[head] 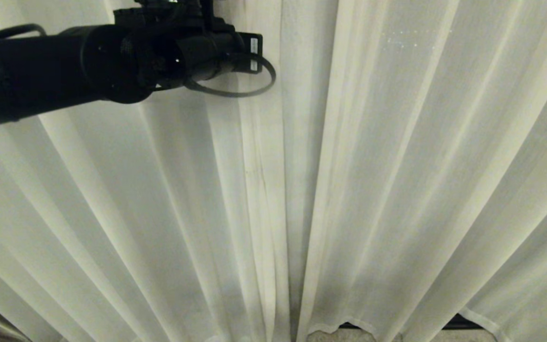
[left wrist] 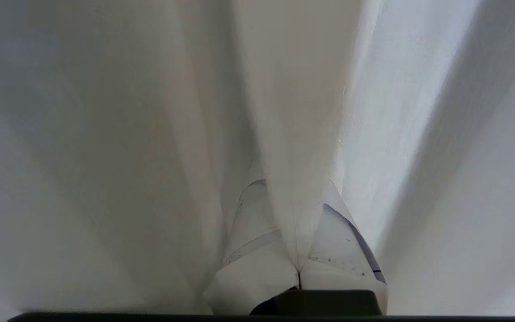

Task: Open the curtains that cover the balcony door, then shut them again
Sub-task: Pull the inner curtains open on both sides

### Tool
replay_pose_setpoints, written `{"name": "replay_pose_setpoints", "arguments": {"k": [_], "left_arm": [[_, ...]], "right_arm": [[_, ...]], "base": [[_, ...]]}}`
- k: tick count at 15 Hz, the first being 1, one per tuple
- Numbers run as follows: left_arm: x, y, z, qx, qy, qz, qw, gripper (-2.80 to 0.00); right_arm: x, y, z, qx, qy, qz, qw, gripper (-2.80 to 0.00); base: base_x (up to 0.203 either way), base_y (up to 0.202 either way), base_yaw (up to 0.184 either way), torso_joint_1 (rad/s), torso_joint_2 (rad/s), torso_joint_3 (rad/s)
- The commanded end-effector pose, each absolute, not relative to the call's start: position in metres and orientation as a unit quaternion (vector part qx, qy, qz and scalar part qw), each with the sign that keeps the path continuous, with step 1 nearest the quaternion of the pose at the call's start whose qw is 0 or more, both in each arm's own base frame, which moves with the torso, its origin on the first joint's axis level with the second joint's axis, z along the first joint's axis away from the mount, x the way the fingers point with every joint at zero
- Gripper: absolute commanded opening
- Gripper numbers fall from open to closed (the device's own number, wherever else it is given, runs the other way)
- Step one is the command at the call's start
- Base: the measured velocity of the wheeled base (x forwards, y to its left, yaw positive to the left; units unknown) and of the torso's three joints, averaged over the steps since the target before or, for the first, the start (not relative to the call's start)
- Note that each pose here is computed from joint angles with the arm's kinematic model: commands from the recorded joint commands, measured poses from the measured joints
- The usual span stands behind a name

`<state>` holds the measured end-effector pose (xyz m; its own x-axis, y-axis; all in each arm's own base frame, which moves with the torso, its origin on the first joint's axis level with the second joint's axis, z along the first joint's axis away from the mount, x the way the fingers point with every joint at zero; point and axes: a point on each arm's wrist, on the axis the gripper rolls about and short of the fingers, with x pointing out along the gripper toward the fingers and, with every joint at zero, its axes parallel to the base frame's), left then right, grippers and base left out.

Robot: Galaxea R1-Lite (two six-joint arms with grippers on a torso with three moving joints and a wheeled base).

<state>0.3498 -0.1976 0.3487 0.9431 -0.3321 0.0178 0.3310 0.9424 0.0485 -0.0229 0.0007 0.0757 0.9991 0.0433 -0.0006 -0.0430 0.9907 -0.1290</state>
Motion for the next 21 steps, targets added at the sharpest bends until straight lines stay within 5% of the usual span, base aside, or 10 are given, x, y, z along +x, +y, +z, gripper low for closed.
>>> {"name": "replay_pose_setpoints", "arguments": {"k": [1, 21], "left_arm": [[0.349, -0.187, 0.356, 0.020, -0.021, -0.151, 0.988, -2.80], [0.334, -0.078, 0.373, 0.009, -0.016, 0.034, 0.999, -2.80]], "right_arm": [[-0.023, 0.001, 0.076, -0.065, 0.000, 0.022, 0.998, -2.80], [-0.023, 0.001, 0.076, -0.065, -0.001, 0.022, 0.998, -2.80]], "base": [[0.000, 0.000, 0.000, 0.000, 0.00, 0.000], [0.000, 0.000, 0.000, 0.000, 0.00, 0.000]]}}
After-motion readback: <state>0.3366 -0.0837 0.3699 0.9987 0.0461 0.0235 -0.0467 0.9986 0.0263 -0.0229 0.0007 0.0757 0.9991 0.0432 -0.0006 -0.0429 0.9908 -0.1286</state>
